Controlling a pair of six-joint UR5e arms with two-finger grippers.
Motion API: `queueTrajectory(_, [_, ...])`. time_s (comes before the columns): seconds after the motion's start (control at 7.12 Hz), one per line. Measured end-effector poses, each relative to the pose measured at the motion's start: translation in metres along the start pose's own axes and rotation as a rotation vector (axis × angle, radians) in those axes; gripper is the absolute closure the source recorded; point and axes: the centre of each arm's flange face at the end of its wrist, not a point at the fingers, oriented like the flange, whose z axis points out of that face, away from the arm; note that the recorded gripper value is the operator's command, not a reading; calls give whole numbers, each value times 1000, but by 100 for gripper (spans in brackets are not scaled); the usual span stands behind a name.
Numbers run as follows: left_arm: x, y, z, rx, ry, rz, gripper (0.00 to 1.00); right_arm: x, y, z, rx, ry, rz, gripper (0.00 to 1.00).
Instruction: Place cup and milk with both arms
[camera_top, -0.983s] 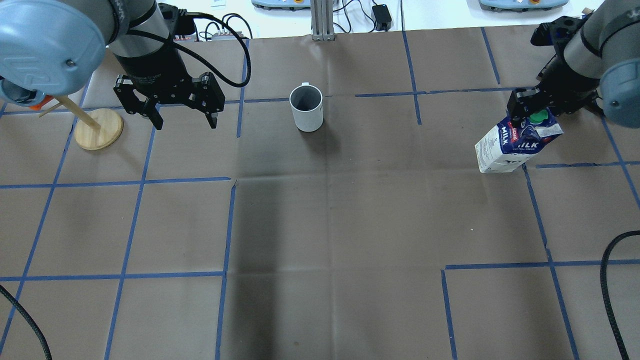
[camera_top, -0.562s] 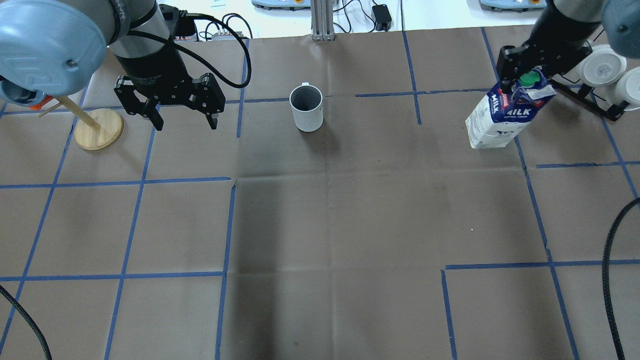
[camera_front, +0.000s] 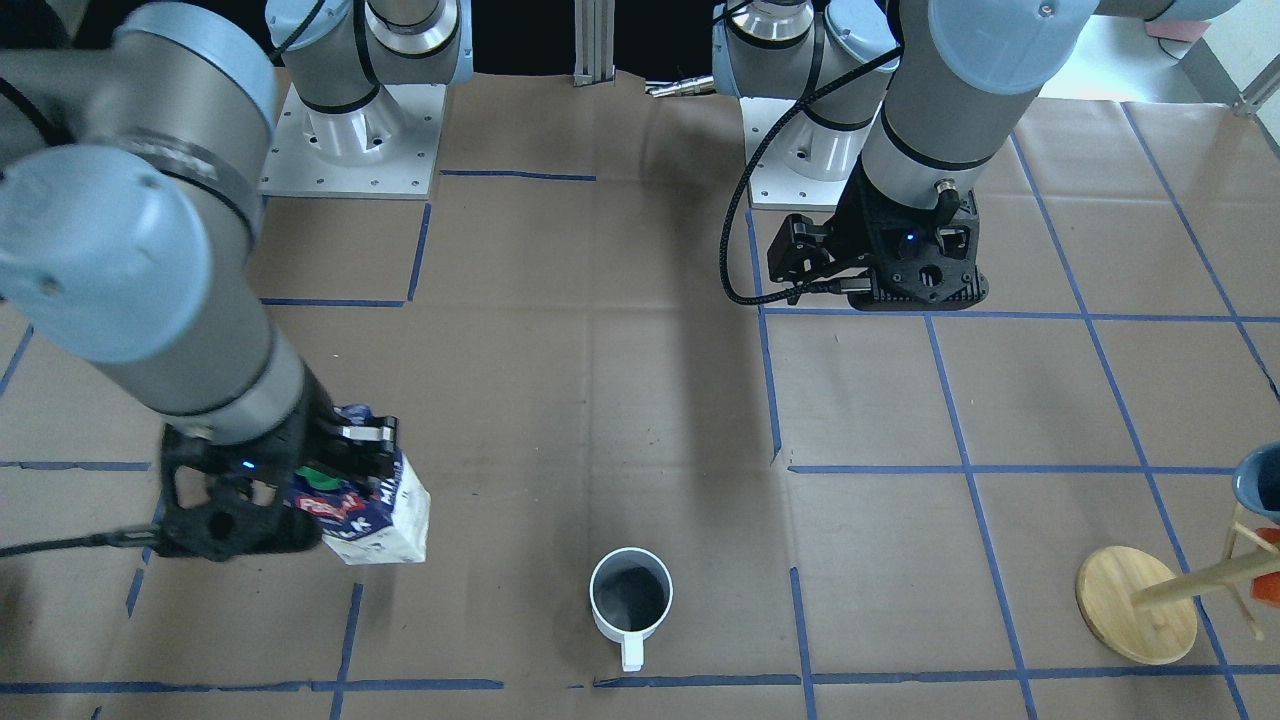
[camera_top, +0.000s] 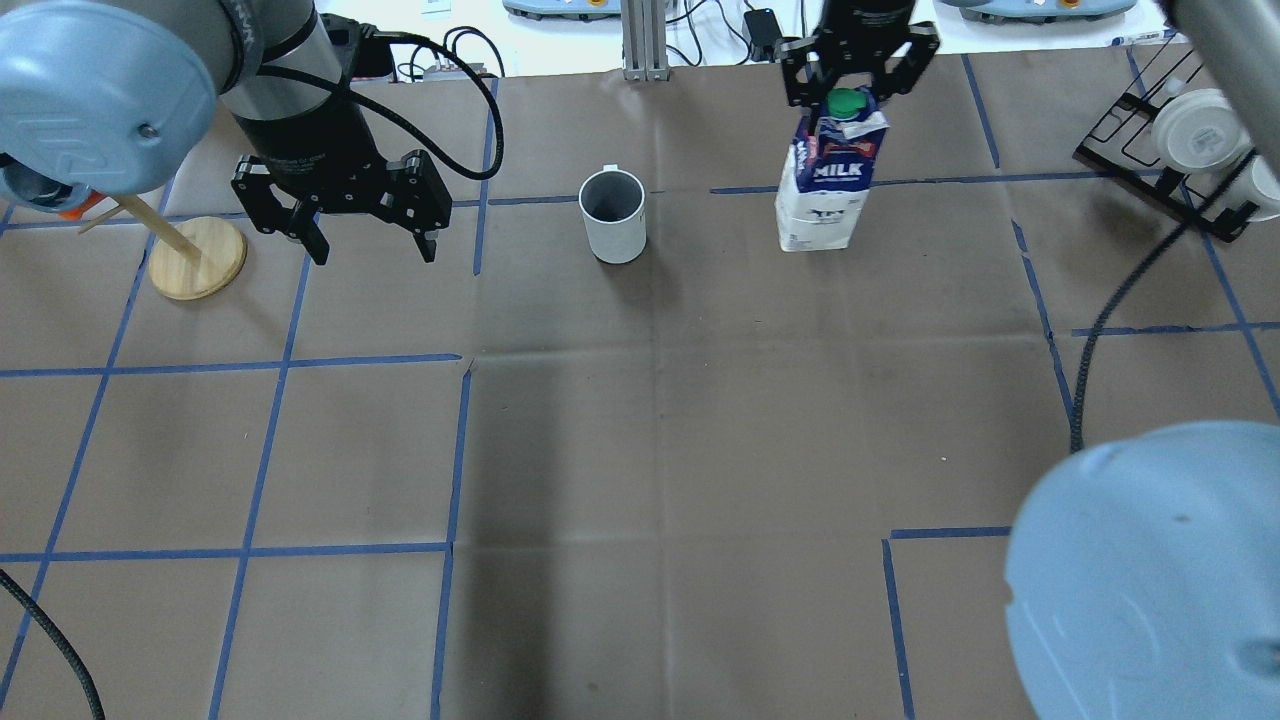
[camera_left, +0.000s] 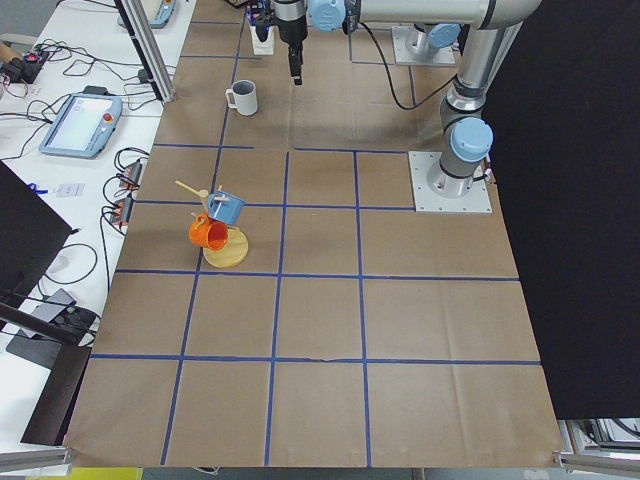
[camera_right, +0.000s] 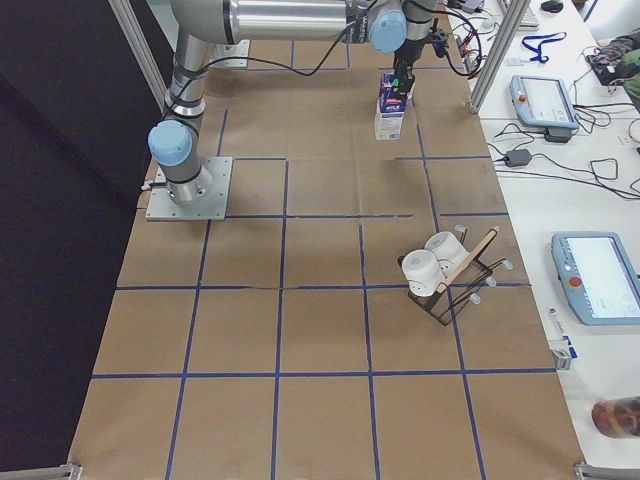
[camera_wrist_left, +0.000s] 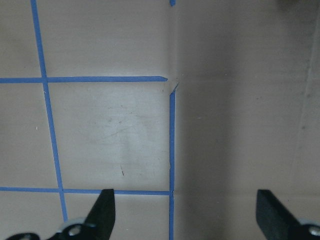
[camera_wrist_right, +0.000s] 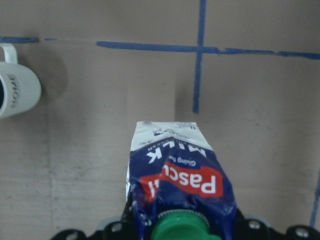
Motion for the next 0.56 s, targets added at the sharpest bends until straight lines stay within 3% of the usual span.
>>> queueTrajectory(0.56, [-1, 15, -17, 35, 4, 0, 0, -81, -44, 51, -1, -7, 66, 42])
